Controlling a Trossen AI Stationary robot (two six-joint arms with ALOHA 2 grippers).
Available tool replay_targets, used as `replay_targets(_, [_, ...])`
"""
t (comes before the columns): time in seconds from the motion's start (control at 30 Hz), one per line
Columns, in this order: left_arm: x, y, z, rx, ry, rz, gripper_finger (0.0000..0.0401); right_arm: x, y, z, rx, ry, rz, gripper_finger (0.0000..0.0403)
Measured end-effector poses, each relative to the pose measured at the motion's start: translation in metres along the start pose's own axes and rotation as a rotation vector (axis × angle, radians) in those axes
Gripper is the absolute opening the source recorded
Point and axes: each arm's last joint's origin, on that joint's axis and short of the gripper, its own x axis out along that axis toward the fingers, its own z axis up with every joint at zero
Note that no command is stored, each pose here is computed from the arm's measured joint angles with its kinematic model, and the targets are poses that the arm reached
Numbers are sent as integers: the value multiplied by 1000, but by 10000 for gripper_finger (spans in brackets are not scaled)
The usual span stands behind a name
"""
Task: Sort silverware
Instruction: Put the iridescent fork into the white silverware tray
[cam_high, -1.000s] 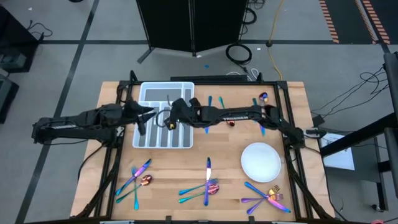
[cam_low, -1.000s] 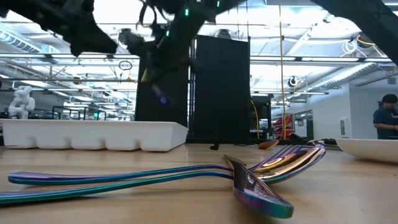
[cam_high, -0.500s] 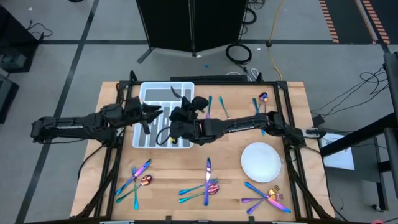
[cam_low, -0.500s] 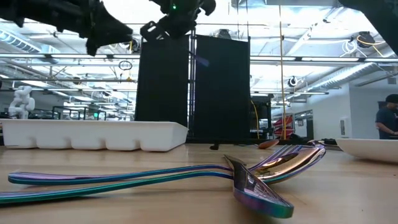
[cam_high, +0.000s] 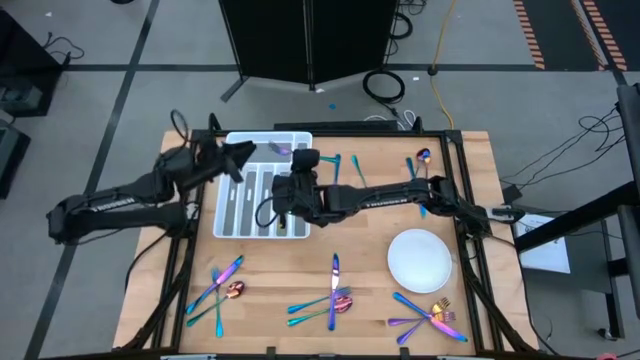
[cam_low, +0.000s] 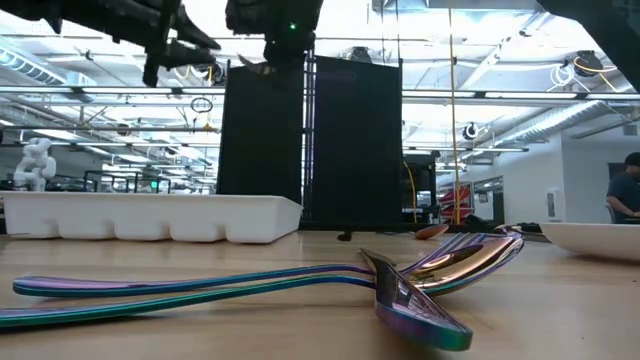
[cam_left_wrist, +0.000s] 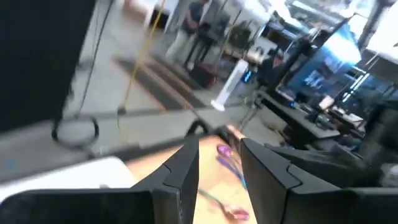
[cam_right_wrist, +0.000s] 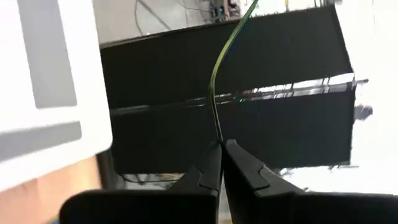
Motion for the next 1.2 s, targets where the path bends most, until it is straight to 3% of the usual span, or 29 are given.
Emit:
replay_targets(0.23, [20,28,12,-302,205,-98,118,10,0,0,-346,-77,60,0])
replay_targets(0.4, [37,56,2,-455,396,-66,118,10,0,0,-430,-77,57,0])
replay_targets(0.5, [45,66,-1,-522,465,-113,118,9,1,0,-475,-102,69,0])
replay_targets(0.63, [53,68,0,-577,515,-213,118,9,3,1,-522,-125,76,0])
replay_targets(0.8, [56,70,-3,-635,563,-233,118,9,3,2,-555,-140,72,0])
replay_targets(1.2, [56,65,-4,-628,588,-274,118,16,-3,4,-534,-140,42,0])
